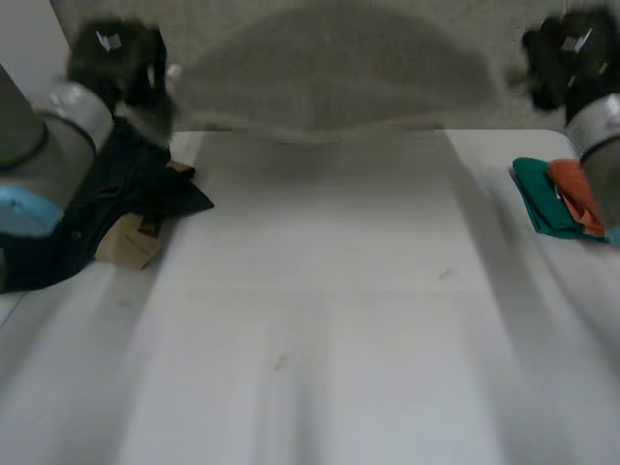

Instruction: Fold the laundry.

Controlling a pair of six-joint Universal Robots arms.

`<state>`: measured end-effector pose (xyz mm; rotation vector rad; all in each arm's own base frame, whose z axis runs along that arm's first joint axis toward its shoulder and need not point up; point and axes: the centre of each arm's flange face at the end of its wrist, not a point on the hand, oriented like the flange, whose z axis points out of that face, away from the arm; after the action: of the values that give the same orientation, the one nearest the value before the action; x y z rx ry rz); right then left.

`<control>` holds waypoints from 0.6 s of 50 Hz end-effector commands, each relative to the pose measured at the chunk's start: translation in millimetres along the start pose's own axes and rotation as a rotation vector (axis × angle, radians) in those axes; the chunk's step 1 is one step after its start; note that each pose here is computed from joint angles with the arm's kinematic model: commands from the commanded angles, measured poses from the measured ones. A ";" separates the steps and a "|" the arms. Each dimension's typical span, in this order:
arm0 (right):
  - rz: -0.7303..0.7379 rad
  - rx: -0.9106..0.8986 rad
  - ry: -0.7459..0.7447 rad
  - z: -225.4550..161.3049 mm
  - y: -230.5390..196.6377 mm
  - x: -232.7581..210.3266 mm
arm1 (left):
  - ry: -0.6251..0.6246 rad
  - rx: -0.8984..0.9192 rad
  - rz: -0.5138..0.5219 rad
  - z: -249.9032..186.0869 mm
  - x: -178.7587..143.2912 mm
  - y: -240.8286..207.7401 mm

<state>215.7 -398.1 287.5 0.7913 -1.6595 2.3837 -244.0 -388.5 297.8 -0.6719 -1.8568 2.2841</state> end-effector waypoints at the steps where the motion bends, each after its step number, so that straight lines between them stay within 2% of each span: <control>1: -0.024 -0.243 -0.167 -38.0 70.0 -48.5 | 0.085 -0.211 -0.002 -24.0 28.9 92.8; 3: -0.043 -0.314 -0.211 -50.7 91.2 -60.5 | 0.101 -0.272 0.026 -30.5 36.3 125.1; 7: -0.075 -0.392 -0.260 -64.9 113.3 -72.0 | 0.138 -0.344 0.067 -41.3 48.9 159.6; 10: -0.080 -0.415 -0.272 -69.9 119.9 -75.4 | 0.156 -0.363 0.089 -45.1 53.4 168.2; 19: -0.068 -0.424 -0.245 -72.0 114.1 -69.0 | 0.163 -0.363 0.151 -68.8 49.6 138.9; 25: -0.058 -0.430 -0.241 -76.0 112.1 -66.3 | 0.149 -0.375 0.138 -100.5 48.7 119.3; 30: -0.059 -0.421 -0.241 -76.7 109.3 -66.1 | 0.191 -0.404 0.108 -116.0 57.6 123.3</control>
<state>203.1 -361.1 142.0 1.0516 -2.1009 1.8479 -227.3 -316.0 153.5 -1.0280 -2.2418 1.9062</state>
